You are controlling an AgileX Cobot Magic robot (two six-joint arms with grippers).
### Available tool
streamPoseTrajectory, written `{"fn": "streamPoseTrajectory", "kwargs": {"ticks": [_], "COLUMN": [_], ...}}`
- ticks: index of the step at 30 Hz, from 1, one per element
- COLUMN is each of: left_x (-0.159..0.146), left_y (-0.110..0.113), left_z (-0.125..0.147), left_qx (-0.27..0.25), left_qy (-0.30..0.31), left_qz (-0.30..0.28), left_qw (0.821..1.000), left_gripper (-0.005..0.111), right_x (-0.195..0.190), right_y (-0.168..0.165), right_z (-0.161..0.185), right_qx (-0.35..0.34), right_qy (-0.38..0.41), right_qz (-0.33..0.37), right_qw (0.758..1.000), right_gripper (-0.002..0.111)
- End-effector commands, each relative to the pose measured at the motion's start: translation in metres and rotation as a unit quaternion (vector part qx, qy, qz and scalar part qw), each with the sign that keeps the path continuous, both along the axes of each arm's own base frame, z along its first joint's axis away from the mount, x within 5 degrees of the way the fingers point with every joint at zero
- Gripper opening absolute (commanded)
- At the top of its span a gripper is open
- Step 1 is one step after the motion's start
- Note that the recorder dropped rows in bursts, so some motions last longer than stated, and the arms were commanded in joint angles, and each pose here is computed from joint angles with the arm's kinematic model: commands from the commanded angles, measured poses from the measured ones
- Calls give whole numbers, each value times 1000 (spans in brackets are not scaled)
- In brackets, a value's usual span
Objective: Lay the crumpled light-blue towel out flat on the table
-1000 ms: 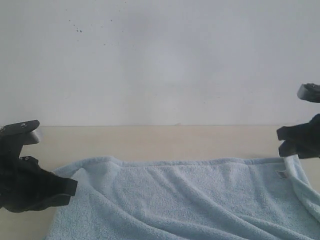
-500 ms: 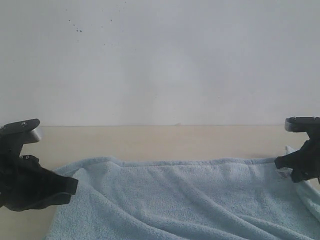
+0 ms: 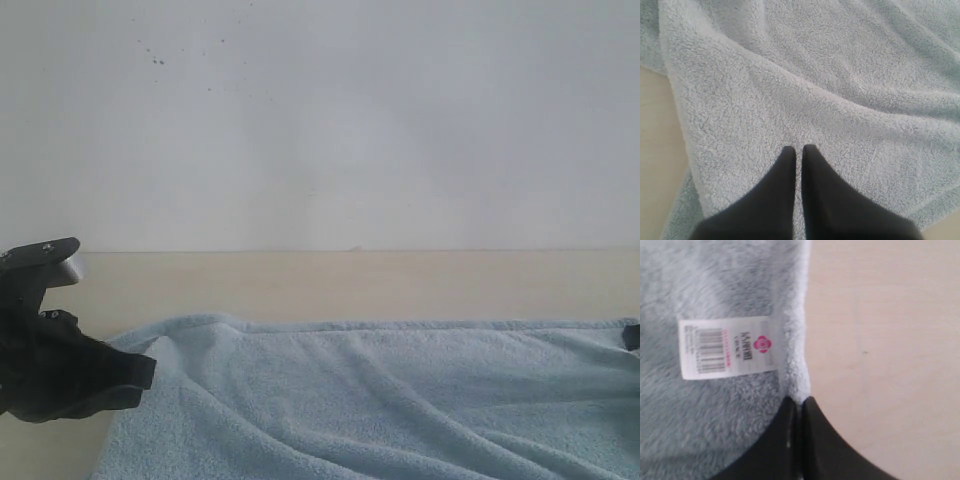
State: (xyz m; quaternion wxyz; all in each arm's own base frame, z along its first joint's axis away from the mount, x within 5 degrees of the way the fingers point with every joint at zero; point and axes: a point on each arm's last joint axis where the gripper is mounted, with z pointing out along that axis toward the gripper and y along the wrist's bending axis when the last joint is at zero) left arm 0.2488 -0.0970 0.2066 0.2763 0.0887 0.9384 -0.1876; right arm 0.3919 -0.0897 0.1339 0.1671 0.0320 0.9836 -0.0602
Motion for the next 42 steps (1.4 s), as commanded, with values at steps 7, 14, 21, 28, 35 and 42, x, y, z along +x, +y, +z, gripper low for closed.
{"fn": "streamPoseTrajectory", "kwargs": {"ticks": [7, 14, 21, 28, 35, 42], "left_x": [0, 0, 0, -1, -11, -17], "left_y": [-2, -3, -3, -8, -20, -33], "left_z": [1, 1, 2, 4, 8, 19], "left_qx": [-9, -11, -22, -11, -62, -144], "left_qy": [4, 5, 8, -11, 8, -6], "left_qz": [0, 2, 10, -55, -128, -183], "left_qw": [1000, 1000, 1000, 998, 990, 972], "left_gripper": [4, 4, 4, 4, 4, 4], "right_x": [0, -1, -16, -67, -112, -142], "right_y": [-25, -21, -11, -9, 4, 14], "right_z": [9, 20, 81, 79, 35, 15], "right_qx": [28, 55, 65, 40, 64, 28], "right_qy": [-51, -60, -100, 127, 228, 29], "right_qz": [-69, -92, -72, -54, -73, -69], "right_qw": [996, 992, 990, 990, 969, 997], "right_gripper": [63, 67, 57, 0, 0, 0]}}
